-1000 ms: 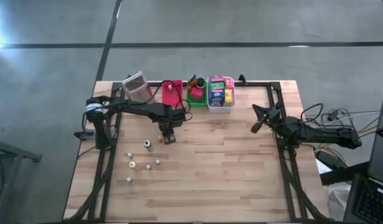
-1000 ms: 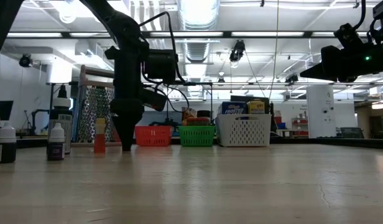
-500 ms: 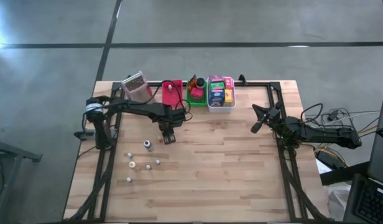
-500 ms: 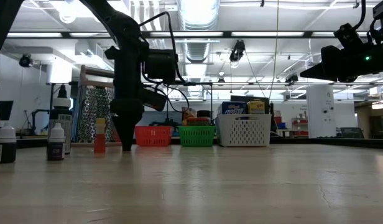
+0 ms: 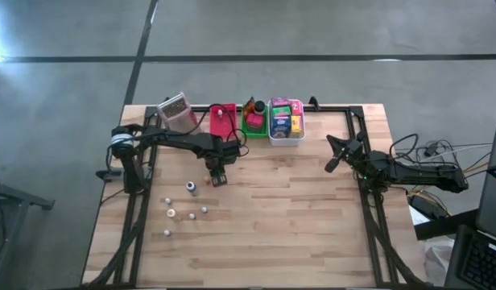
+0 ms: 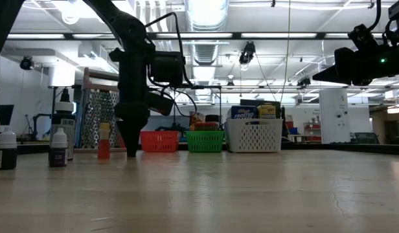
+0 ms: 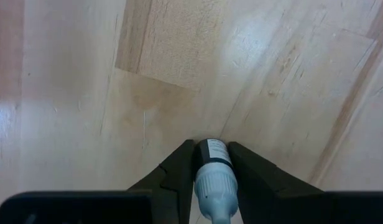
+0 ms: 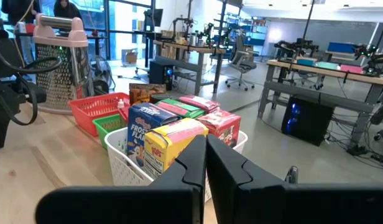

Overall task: Pick & Place Kitchen Items
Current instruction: Put the small black food coloring bottle into the red bin

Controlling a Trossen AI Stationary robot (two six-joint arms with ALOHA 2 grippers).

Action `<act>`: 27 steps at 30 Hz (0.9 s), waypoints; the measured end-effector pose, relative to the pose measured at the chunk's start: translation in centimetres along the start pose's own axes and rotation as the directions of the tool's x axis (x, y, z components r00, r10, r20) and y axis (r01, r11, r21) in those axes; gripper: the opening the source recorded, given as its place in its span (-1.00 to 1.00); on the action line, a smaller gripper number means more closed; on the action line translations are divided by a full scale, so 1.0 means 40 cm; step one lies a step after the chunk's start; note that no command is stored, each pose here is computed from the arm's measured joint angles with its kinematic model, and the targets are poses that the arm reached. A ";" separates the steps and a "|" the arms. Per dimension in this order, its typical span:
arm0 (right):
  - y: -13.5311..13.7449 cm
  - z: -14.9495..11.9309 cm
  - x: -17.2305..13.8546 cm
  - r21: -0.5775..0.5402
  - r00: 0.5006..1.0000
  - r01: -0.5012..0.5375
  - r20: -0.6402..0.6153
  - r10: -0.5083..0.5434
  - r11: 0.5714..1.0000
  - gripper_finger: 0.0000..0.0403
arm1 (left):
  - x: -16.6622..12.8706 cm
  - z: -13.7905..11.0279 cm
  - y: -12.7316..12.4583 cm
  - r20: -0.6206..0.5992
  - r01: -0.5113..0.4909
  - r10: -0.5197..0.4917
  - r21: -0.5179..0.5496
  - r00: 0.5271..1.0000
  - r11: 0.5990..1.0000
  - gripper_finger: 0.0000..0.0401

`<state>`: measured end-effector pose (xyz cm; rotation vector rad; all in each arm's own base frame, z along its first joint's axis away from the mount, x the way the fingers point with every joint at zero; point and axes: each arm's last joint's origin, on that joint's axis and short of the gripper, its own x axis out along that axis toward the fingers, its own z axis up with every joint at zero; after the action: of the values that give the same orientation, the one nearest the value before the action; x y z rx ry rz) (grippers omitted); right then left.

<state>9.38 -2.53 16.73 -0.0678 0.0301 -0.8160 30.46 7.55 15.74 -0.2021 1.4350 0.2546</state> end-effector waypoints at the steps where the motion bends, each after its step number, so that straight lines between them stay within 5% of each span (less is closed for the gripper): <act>1: 0.000 0.000 0.000 0.000 1.000 0.000 0.000 0.000 1.000 -0.96 | 0.000 0.000 0.000 0.000 0.000 0.000 0.001 1.000 1.000 -0.51; 21: 0.000 0.000 0.000 0.000 1.000 0.000 0.000 0.000 1.000 -0.96 | -0.048 0.037 0.006 0.037 0.005 -0.004 -0.014 0.999 1.000 -0.51; 27: 0.000 0.000 0.000 0.000 1.000 0.000 0.000 0.000 1.000 -0.96 | -0.091 0.071 0.050 0.092 0.007 0.003 -0.113 0.996 0.994 -0.51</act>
<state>9.38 -2.54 16.73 -0.0678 0.0301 -0.8163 32.15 10.11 19.75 -0.2810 1.3303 0.3401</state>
